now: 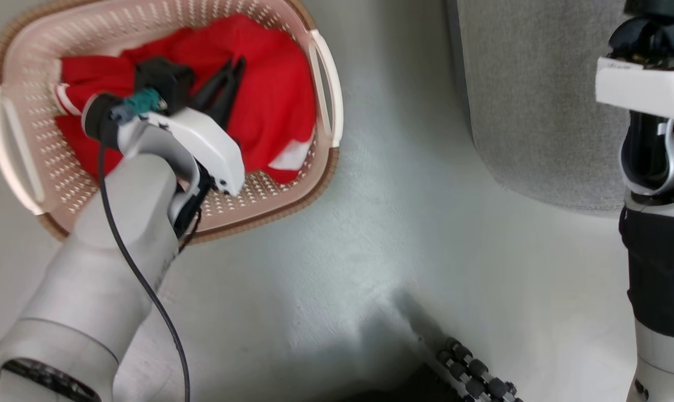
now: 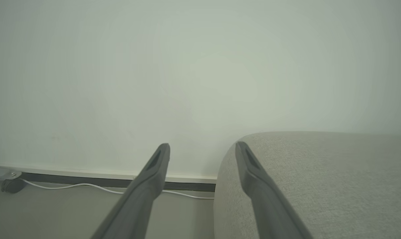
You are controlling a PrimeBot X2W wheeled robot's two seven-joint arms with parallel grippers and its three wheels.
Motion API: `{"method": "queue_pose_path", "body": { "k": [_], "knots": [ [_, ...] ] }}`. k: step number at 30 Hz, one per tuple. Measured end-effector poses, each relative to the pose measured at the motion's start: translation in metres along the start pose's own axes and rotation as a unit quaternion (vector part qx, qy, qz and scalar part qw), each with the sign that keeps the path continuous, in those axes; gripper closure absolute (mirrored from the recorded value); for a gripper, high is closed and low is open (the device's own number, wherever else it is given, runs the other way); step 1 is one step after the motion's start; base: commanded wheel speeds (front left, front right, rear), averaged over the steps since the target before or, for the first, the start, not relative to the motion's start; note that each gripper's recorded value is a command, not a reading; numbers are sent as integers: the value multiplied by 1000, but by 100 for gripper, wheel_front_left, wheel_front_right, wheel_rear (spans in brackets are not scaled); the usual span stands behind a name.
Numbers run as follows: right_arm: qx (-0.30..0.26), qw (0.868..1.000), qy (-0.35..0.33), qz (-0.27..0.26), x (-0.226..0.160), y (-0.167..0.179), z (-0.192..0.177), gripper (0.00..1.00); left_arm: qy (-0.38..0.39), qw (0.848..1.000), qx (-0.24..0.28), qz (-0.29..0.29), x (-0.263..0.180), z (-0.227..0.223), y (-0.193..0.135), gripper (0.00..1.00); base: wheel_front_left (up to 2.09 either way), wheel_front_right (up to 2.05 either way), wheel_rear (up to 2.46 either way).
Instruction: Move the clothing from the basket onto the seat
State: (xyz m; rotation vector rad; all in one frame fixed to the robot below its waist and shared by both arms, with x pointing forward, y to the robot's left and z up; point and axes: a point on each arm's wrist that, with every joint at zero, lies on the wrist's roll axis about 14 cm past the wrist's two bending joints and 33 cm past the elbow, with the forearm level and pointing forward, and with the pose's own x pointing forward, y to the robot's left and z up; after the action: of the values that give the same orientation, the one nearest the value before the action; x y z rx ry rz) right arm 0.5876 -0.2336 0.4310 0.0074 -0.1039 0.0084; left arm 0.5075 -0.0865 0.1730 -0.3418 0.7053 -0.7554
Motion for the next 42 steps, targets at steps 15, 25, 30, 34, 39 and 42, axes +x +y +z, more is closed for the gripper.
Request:
{"method": "queue_pose_path", "body": {
  "k": [15,25,30,34,39,42],
  "knots": [
    [-4,1000,-10,7,-26,17,50,0,-73,996,49,5,-75,66,-51,100,0,0,0],
    [0,1000,-18,12,-54,29,82,0,-140,987,74,31,-133,114,-77,100,0,0,0],
    [9,999,-24,21,-68,41,96,0,-193,975,99,40,-168,149,-93,100,0,0,0],
    [15,999,-24,23,-80,46,103,0,-235,964,118,39,-192,175,-110,100,0,0,0],
    [24,999,-26,28,-94,53,110,0,-290,944,152,35,-225,210,-131,100,0,0,0],
    [28,999,-23,34,-102,59,111,0,-323,930,171,32,-245,230,-144,100,0,0,0]
  ]
}}
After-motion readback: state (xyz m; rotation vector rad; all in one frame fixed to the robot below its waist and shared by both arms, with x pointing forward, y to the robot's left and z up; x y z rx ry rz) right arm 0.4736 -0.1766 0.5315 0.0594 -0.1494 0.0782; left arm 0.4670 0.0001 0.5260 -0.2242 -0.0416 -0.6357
